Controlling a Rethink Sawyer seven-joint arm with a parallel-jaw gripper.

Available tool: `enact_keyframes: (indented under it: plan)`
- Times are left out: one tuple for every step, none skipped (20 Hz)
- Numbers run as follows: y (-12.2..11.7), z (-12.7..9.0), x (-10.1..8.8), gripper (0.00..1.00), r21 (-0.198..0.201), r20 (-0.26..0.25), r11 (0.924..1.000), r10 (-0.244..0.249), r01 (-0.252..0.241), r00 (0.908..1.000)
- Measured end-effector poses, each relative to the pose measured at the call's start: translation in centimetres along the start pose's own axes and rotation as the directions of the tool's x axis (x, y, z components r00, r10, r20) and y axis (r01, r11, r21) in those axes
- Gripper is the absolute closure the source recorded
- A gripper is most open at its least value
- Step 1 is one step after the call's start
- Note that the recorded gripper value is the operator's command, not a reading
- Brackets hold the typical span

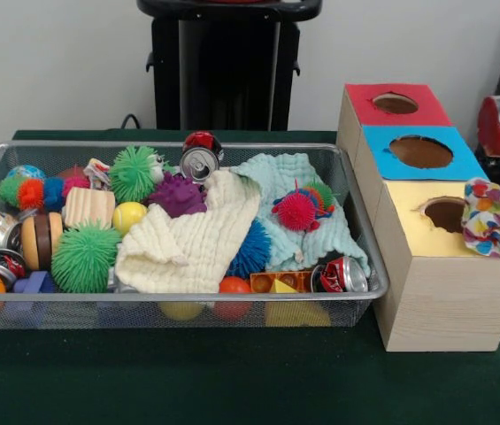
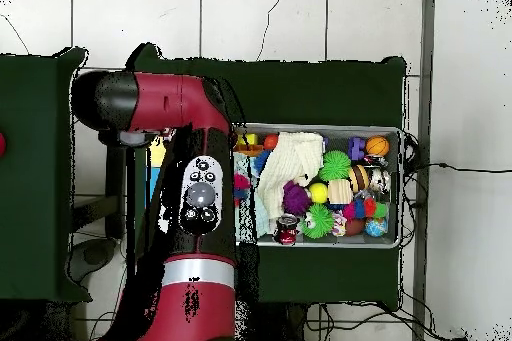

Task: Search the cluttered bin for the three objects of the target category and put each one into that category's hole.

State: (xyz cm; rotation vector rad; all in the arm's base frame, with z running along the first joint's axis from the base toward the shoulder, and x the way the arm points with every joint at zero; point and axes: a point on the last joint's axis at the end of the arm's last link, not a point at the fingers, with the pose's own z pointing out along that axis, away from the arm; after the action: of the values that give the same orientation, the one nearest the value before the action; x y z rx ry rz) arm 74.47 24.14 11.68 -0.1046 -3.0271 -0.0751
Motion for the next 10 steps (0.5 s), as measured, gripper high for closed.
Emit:
enact_keyframes:
  plan:
    - [0.1, -0.1, -0.1, 1.0, -0.002, 0.008, 1.0, 0.0, 0.0, 1.0]
    - [0.1, -0.1, -0.2, 1.0, -0.002, 0.015, 1.0, 0.0, 0.0, 0.9999]
    - [0.0, 0.0, -0.4, 1.0, -0.001, 0.029, 1.0, 0.002, -0.001, 0.9996]
    - [-0.1, 0.1, -0.5, 1.0, 0.0, 0.032, 1.0, 0.002, -0.002, 0.9995]
    - [-0.1, 0.2, -0.5, 1.0, 0.001, 0.033, 1.0, 0.003, -0.003, 0.9994]
    - [-0.3, 0.4, -0.5, 1.0, 0.004, 0.034, 1.0, 0.005, -0.005, 0.9994]
    - [-0.4, 0.5, -0.5, 1.0, 0.005, 0.033, 1.0, 0.005, -0.006, 0.9994]
    - [-0.6, 0.8, -0.5, 1.0, 0.008, 0.03, 0.9999, 0.007, -0.007, 0.9995]
    - [-0.7, 0.9, -0.5, 1.0, 0.01, 0.029, 0.9999, 0.008, -0.008, 0.9996]
    - [-0.8, 0.9, -0.5, 1.0, 0.011, 0.028, 0.9999, 0.009, -0.009, 0.9996]
